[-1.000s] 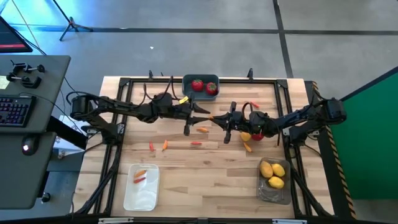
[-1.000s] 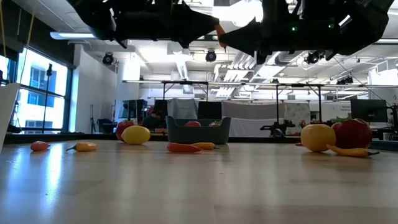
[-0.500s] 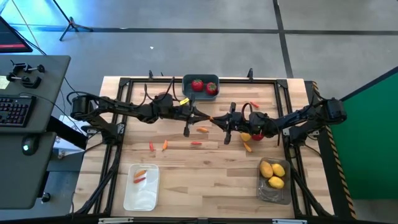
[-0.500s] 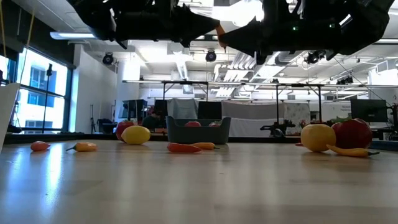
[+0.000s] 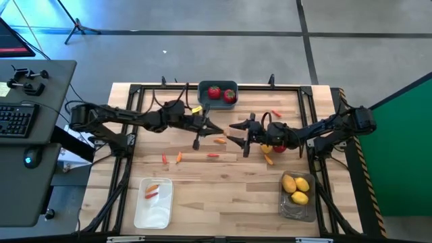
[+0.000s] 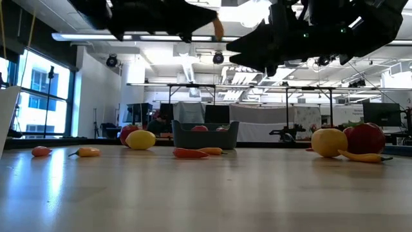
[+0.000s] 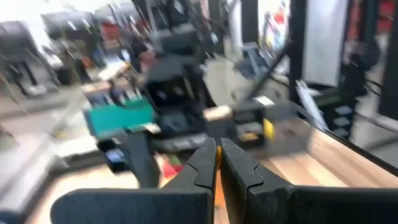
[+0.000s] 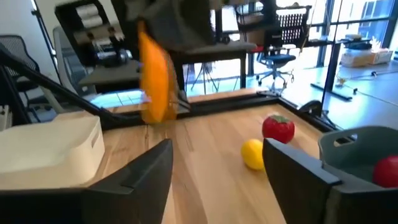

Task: Sort produce into baskets
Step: Put the top right orange chili pepper into the white bin

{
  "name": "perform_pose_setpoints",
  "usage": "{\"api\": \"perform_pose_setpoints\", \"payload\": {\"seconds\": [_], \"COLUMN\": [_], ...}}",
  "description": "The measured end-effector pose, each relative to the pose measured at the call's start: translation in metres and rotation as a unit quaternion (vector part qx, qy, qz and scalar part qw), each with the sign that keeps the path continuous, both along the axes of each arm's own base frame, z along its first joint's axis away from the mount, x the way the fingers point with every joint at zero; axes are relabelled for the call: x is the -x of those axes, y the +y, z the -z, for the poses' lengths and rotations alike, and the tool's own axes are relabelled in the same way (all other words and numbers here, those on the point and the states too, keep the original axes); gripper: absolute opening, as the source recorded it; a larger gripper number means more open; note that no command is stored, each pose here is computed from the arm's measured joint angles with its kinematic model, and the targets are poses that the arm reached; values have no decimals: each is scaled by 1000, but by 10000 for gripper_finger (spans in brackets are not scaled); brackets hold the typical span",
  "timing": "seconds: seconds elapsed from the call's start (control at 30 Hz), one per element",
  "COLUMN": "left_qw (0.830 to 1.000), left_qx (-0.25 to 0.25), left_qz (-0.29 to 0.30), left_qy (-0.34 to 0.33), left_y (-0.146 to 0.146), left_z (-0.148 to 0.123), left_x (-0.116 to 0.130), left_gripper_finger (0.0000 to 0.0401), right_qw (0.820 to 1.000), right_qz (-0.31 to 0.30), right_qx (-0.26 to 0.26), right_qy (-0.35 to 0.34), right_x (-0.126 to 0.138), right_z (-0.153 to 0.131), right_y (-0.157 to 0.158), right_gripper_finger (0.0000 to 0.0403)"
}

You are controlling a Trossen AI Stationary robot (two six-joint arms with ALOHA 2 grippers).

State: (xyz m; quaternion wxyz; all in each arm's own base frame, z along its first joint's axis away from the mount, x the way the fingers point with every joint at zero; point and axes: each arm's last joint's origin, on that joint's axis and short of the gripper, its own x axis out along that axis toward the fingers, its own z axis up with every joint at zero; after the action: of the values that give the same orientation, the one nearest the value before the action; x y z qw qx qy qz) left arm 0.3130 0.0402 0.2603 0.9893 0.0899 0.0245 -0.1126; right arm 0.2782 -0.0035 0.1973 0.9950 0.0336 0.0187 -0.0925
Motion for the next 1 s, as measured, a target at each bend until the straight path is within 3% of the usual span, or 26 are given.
{"api": "perform_pose_setpoints", "payload": {"seconds": [0.17, 0.4, 0.6, 0.73, 1.0], "left_qw": [995, 972, 923, 884, 835], "left_qx": [14, 72, 152, 163, 205], "left_qz": [27, 66, 33, 2, 14], "left_qy": [92, 215, 353, 438, 511], "left_y": [-16, -52, -84, -107, -149], "left_z": [-13, -31, -26, -14, 12], "left_x": [31, 90, 131, 147, 160], "left_gripper_finger": [0, 0, 0, 0, 0], "right_qw": [1000, 998, 998, 998, 997], "right_qz": [1, 7, 9, 17, 50], "right_qx": [-13, -16, -11, 13, 1], "right_qy": [29, 57, 60, 64, 63], "right_x": [0, 1, 1, 1, 2], "right_z": [6, 11, 12, 12, 12], "right_y": [0, 0, -1, -3, -18], "right_gripper_finger": [244, 236, 232, 232, 232]}}
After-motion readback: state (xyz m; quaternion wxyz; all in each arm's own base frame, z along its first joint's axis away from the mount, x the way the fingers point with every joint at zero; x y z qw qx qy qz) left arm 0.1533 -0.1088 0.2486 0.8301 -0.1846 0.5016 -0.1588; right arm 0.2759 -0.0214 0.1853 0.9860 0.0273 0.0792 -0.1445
